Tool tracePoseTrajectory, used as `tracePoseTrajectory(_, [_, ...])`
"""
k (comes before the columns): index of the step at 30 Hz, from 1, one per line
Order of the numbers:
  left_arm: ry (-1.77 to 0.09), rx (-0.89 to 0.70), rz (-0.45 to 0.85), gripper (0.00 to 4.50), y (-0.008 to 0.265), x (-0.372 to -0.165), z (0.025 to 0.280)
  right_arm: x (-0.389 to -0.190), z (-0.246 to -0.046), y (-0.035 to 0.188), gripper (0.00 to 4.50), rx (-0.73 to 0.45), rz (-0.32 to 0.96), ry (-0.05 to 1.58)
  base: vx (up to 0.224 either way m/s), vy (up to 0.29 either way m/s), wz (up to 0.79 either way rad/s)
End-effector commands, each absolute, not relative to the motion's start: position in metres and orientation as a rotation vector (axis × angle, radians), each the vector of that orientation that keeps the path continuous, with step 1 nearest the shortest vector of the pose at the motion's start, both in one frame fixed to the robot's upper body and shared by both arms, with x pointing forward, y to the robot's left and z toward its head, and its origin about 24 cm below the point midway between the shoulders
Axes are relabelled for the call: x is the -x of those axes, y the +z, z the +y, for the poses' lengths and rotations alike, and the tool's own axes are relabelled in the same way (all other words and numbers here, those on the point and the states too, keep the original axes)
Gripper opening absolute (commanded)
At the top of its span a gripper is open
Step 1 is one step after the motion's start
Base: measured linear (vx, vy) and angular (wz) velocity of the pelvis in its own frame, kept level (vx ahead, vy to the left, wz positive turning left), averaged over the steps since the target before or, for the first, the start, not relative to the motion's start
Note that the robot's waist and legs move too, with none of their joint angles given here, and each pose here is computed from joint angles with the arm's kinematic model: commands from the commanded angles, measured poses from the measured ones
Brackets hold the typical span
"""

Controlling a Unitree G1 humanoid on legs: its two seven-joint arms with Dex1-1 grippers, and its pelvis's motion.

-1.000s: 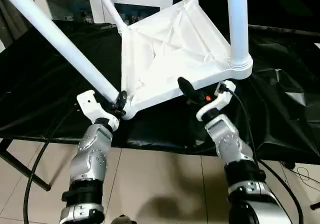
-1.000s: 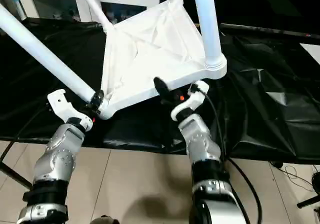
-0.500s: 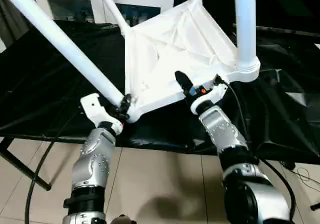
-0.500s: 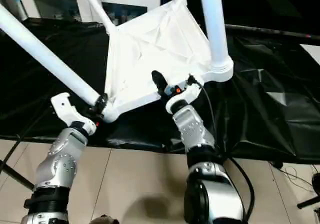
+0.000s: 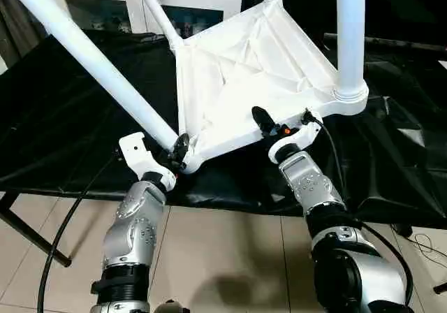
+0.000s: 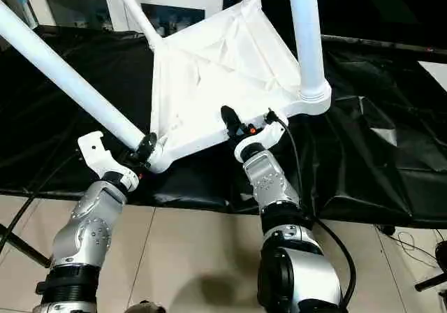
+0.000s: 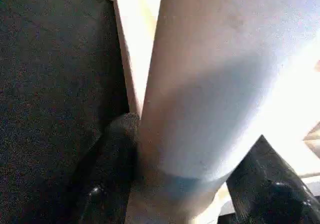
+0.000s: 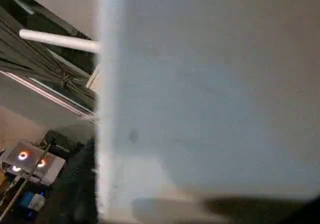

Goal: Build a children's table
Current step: Flip table

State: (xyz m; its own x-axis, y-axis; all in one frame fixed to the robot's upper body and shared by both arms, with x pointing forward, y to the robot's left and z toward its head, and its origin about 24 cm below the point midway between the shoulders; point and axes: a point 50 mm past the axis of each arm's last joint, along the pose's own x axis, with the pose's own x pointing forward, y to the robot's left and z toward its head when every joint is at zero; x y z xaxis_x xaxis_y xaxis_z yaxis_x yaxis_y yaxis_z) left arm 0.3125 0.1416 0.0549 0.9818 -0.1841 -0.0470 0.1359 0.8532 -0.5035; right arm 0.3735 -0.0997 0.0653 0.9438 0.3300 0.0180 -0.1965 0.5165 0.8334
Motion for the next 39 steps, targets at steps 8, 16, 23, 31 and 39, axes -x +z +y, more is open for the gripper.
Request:
tracePoseTrajectory(8, [-0.254,0.599,0.090,3.40,0.061,-0.312,0.129,-0.379,-0.109,0.072,2.08,-0.956,0.113,0.269,0.000,0.000,0.00])
tracePoseTrajectory(16, [-0.228,0.566,0.082,3.86,0.062,-0.312,0.144,-0.386,-0.136,0.086,2.06,-0.877,0.023,0.179,0.000,0.000,0.00])
tracePoseTrajectory(23, [-0.168,0.502,0.116,4.50,0.051,-0.301,0.167,-0.393,-0.170,0.109,2.05,-0.751,-0.070,0.106,0.000,0.000,0.00])
tracePoseTrajectory(31, [-0.298,0.278,0.169,4.50,0.044,-0.283,0.172,-0.393,-0.186,0.117,2.05,-0.516,-0.036,0.073,0.000,0.000,0.00])
tracePoseTrajectory(39, [-0.507,0.004,0.057,4.50,0.074,-0.281,0.153,-0.393,-0.192,0.128,2.05,-0.176,0.000,0.068,0.000,0.000,0.00])
